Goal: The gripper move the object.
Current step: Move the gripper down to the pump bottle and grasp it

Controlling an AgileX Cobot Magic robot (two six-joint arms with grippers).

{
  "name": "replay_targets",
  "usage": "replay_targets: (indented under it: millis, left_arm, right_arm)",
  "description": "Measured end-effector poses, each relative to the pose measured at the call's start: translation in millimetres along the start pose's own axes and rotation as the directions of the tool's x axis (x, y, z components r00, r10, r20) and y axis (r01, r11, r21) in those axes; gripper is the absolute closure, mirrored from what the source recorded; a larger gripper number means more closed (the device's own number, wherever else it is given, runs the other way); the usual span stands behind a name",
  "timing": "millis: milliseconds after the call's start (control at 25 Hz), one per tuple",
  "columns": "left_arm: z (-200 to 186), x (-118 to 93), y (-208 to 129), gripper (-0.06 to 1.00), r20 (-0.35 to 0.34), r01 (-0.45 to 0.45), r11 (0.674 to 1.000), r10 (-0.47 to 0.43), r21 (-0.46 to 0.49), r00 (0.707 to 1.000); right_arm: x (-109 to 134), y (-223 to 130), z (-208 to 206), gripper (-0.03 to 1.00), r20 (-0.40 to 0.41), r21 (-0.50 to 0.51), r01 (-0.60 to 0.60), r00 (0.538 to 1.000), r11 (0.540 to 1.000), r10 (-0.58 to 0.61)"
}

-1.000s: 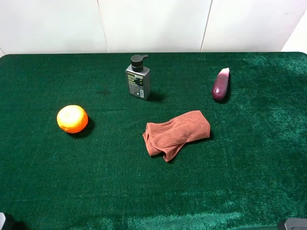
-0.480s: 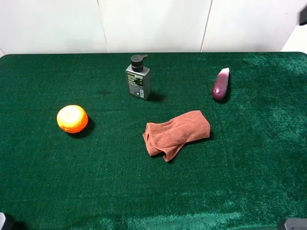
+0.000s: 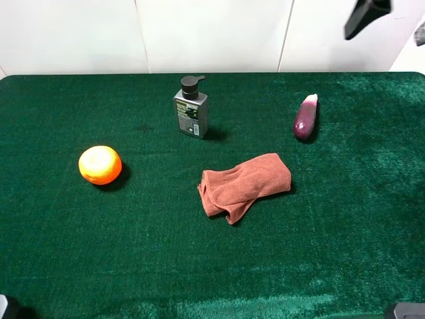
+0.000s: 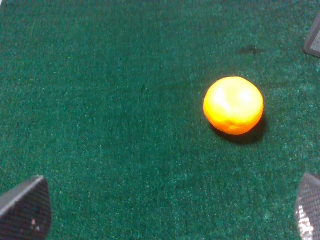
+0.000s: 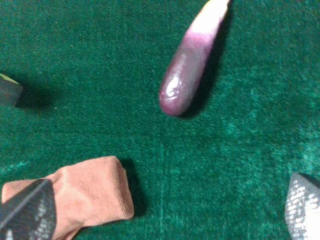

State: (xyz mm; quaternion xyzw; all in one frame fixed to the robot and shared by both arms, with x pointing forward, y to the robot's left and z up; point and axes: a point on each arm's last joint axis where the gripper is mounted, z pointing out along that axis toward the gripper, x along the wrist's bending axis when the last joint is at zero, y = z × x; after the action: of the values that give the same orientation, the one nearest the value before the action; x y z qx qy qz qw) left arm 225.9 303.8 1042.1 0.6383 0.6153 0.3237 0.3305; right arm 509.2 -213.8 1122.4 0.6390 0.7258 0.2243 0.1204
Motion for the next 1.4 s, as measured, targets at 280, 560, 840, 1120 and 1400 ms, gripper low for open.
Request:
replay_targets:
  millis: [280, 560, 840, 1120, 1400]
  left_arm:
    - [0.0, 0.0, 0.0, -0.05, 0.0, 0.0, 1.0, 0.0, 0.0, 1.0]
    - [0.0, 0.0, 0.0, -0.05, 0.0, 0.0, 1.0, 0.0, 0.0, 1.0]
    - [0.0, 0.0, 0.0, -0.05, 0.0, 0.0, 1.0, 0.0, 0.0, 1.0]
    - [0.0, 0.0, 0.0, -0.05, 0.0, 0.0, 1.0, 0.0, 0.0, 1.0]
    - [0.0, 0.0, 0.0, -0.05, 0.0, 0.0, 1.0, 0.0, 0.0, 1.0]
  right_arm:
    - [31.7, 13.8, 18.4, 0.27, -0.045, -0.023, 0.188, 0.981, 0.982, -0.188]
    - [70.2, 30.4, 38.1, 0.27, -0.084, -0.044, 0.406, 0.909, 0.913, -0.409]
    - [113.7, 38.5, 61.2, 0.27, -0.117, -0.085, 0.608, 0.78, 0.789, -0.614]
    - [150.8, 44.0, 89.5, 0.27, -0.165, -0.124, 0.728, 0.655, 0.675, -0.737]
    - [169.5, 53.3, 127.9, 0.27, -0.238, -0.106, 0.771, 0.593, 0.628, -0.769]
